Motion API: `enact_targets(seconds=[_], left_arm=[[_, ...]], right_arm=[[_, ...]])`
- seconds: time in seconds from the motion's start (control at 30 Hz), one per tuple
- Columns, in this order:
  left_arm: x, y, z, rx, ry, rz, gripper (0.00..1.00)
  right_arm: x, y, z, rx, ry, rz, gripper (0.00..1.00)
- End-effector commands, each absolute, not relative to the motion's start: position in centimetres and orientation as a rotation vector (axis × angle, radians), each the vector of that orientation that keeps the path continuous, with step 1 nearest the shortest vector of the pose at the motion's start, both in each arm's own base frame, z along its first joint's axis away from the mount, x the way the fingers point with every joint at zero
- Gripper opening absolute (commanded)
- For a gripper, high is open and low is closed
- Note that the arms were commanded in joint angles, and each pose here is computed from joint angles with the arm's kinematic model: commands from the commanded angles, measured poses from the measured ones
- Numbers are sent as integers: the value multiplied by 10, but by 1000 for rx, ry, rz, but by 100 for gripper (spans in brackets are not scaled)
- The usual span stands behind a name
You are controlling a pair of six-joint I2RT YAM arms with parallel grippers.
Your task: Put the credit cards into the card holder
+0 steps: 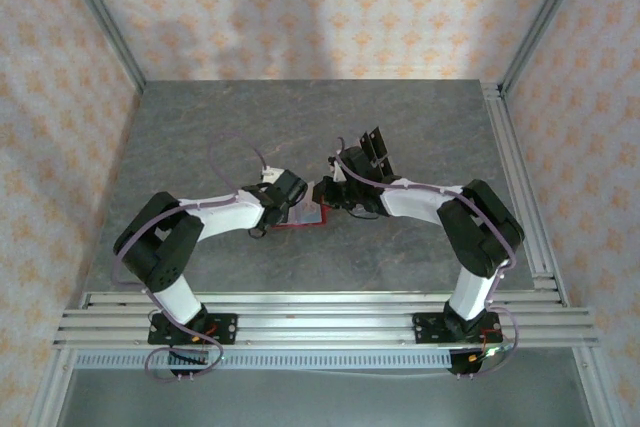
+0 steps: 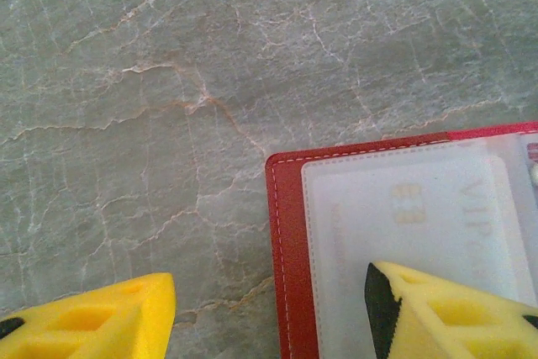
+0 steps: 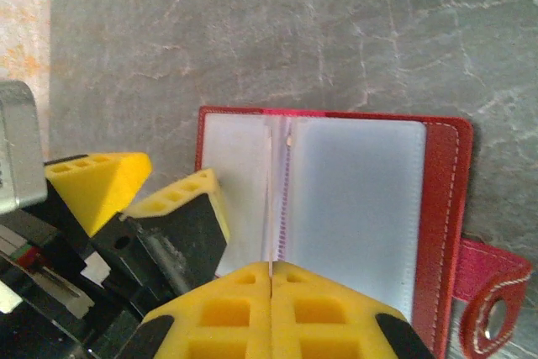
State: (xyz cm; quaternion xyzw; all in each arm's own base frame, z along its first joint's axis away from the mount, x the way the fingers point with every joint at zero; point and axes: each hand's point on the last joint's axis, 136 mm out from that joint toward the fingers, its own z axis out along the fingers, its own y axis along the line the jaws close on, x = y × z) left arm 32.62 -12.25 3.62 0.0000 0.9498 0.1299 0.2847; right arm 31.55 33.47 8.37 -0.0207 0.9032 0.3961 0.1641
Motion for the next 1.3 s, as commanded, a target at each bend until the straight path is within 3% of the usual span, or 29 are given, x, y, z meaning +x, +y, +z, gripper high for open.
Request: enact_targets(seconds=[0.0,1.27], left_arm=[[323,-115,54,0,2513,382,63],[306,-90,21,-33,2579,475,62]], right_arm=[[317,341,93,-70,2524,1186,0],[318,356,72,-89,2424,1324,0]])
